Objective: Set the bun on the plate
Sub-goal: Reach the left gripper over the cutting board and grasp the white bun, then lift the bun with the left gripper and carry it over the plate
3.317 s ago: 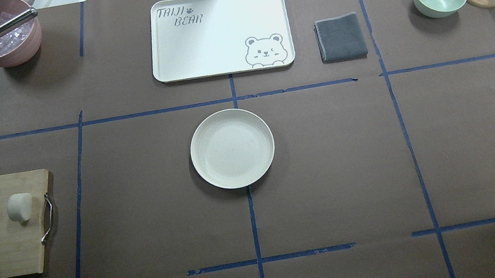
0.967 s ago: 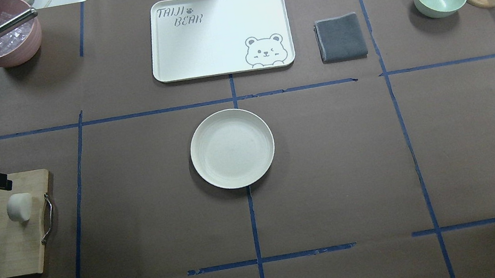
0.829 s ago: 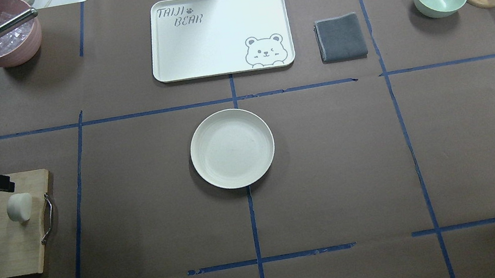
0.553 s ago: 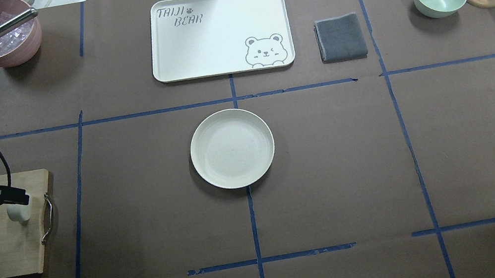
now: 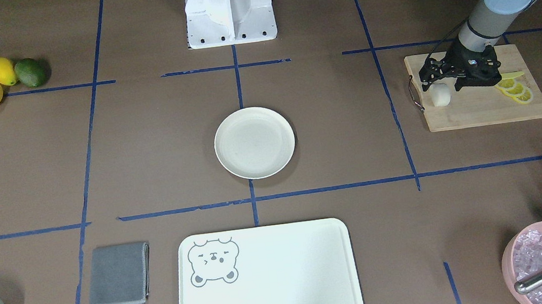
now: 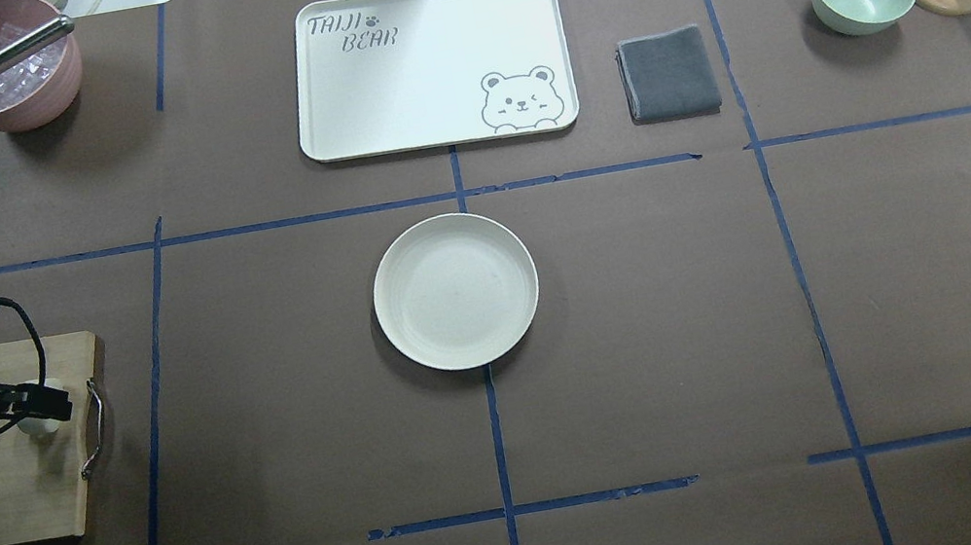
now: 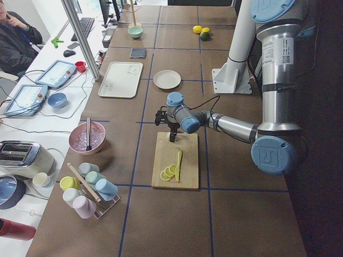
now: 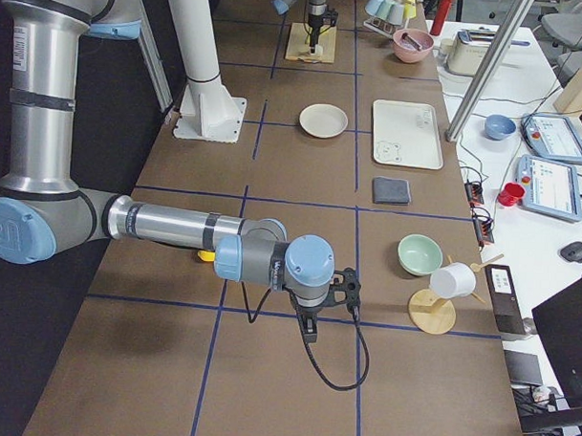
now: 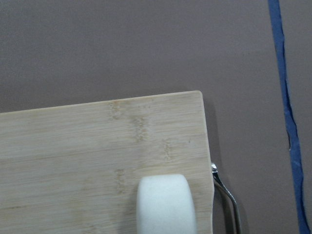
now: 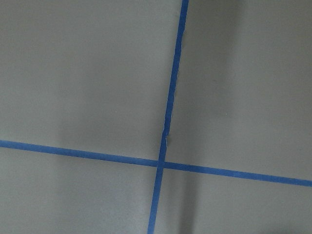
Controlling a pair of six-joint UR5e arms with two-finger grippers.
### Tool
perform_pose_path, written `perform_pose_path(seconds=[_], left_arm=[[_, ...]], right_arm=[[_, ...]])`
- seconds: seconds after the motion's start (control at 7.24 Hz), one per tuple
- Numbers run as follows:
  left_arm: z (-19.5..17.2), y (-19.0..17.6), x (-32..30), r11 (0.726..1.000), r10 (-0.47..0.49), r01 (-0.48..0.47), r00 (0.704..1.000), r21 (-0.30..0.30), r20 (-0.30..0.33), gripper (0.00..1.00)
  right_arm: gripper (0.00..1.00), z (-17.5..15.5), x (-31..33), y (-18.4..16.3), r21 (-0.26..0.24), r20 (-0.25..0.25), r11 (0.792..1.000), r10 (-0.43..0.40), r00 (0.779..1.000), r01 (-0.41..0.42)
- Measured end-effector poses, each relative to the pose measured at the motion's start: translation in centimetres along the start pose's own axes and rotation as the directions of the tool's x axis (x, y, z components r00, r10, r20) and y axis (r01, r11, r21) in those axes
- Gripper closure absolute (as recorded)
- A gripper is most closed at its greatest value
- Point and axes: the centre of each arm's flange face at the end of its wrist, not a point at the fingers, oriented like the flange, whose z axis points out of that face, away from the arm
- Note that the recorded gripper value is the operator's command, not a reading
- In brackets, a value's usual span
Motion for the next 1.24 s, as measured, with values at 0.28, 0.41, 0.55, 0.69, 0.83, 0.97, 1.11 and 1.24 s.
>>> perform_pose_path(seconds=[0.28, 0.41, 0.55, 0.69, 0.83, 0.97, 1.11, 1.24], left_arm=[[0.4, -0.1, 0.0, 1.000, 0.000, 0.000, 1.000, 0.000, 0.007, 0.46], [0.1, -0.2, 0.4, 1.000, 0.002, -0.002, 1.000, 0.005, 0.002, 0.47], [-0.2, -0.5, 1.1, 1.000, 0.008, -0.008, 1.000, 0.012, -0.008, 0.53], [-0.4, -1.0, 1.8, 1.000, 0.012, -0.012, 1.000, 0.016, -0.013, 0.59], [-0.3, -1.3, 2.1, 1.000, 0.012, -0.012, 1.000, 0.015, -0.011, 0.65], [-0.4, -1.5, 2.3, 1.000, 0.013, -0.013, 1.000, 0.015, -0.010, 0.67], [-0.6, -1.5, 2.5, 1.000, 0.014, -0.014, 1.000, 0.018, -0.013, 0.67], [-1.1, -1.6, 2.9, 1.000, 0.014, -0.014, 1.000, 0.020, -0.016, 0.67]], right_arm=[[0.01, 0.0, 0.0, 0.1, 0.000, 0.000, 1.000, -0.001, 1.000, 0.001], [0.01, 0.0, 0.0, 0.1, 0.001, 0.000, 1.000, -0.002, 1.000, 0.002], [0.01, -0.1, -0.1, 0.0, 0.001, 0.000, 1.000, -0.002, 1.000, 0.002], [0.01, -0.1, -0.1, 0.0, 0.001, 0.000, 1.000, -0.001, 1.000, 0.001], [0.01, -0.1, -0.1, 0.1, 0.001, 0.000, 1.000, -0.001, 1.000, 0.001], [0.01, -0.1, -0.1, 0.1, 0.001, 0.000, 1.000, 0.001, 1.000, -0.001], [0.01, -0.1, -0.1, 0.1, 0.001, 0.000, 1.000, 0.002, 1.000, -0.002], [0.01, -0.1, -0.1, 0.1, 0.001, 0.000, 1.000, 0.002, 1.000, -0.002]])
